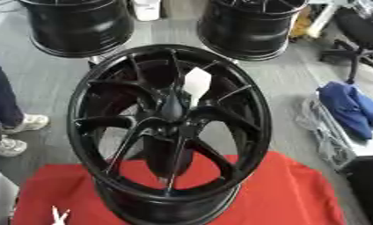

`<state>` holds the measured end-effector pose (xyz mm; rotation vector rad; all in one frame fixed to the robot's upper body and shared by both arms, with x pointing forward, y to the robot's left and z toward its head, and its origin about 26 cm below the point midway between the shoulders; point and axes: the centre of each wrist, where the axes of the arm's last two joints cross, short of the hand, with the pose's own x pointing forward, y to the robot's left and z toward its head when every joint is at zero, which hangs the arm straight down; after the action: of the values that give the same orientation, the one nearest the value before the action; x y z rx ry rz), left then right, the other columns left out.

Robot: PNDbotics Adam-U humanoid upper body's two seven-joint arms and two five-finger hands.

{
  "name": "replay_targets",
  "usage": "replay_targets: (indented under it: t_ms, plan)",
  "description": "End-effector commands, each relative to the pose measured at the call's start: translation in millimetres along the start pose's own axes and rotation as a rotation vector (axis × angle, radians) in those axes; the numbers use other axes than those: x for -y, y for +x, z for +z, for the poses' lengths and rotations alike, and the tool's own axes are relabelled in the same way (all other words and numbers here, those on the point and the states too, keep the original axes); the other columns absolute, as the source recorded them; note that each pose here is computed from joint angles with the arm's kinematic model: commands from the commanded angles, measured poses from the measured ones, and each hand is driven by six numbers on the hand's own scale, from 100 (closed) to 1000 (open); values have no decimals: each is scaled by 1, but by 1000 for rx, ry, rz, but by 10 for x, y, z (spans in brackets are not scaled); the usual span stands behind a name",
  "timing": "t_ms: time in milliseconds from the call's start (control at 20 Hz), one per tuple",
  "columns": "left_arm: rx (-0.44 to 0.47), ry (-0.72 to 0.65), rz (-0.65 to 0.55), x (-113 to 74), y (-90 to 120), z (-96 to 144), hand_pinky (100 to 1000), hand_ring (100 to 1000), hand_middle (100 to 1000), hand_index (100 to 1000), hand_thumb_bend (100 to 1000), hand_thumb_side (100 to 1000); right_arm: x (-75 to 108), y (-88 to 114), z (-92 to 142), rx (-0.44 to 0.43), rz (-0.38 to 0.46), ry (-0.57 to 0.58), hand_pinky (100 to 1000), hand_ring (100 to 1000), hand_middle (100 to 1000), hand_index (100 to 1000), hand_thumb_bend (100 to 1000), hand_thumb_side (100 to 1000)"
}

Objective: Pull the pin out of the wheel hub.

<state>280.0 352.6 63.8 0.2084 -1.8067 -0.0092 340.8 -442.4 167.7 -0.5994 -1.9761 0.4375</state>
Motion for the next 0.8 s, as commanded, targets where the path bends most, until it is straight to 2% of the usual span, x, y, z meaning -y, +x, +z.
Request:
replay_targets:
  t_ms: [50, 100, 200, 250, 300, 350, 450, 500, 600, 800]
  plan:
    - [35, 14, -23, -60, 105, -36, 640, 627, 643, 742, 515, 736, 132, -325, 403, -128, 48, -245, 685, 704, 708, 551, 100, 464]
    - [35, 17, -22, -62, 105, -36, 640, 627, 643, 742, 514, 736, 101, -542, 663, -234, 64, -334, 682, 706, 724, 563, 100, 454]
    - [35, 22, -21, -66, 104, -34, 640, 627, 643, 742, 514, 736, 29, -890, 1137, -436, 112, -517, 690, 741, 821, 662, 100, 461]
    - [35, 24, -22, -70, 103, -33, 641, 627, 643, 742, 513, 736, -21, -1043, 1372, -543, 130, -616, 707, 793, 951, 799, 100, 464]
    - [35, 27, -22, -73, 103, -31, 641, 627, 643, 742, 513, 736, -85, -1176, 1596, -651, 144, -707, 737, 851, 1000, 895, 100, 494]
    - [35, 28, -21, -73, 101, -30, 641, 627, 643, 742, 513, 736, -152, -1281, 1790, -748, 157, -776, 776, 908, 1000, 966, 100, 566]
    - [32, 29, -19, -70, 93, -26, 641, 627, 643, 742, 512, 737, -287, -1422, 2097, -904, 164, -866, 809, 954, 1000, 1000, 100, 653]
    - [29, 29, -17, -67, 86, -23, 641, 627, 643, 742, 512, 737, -356, -1462, 2197, -957, 156, -901, 815, 965, 1000, 1000, 100, 701]
    - [26, 27, -14, -58, 74, -19, 641, 627, 643, 742, 512, 737, -507, -1498, 2295, -1011, 125, -947, 816, 967, 1000, 1000, 100, 747]
    - [26, 29, -10, -53, 67, -14, 641, 627, 644, 742, 510, 736, -752, -1492, 2274, -1012, 74, -954, 800, 944, 1000, 1000, 100, 798]
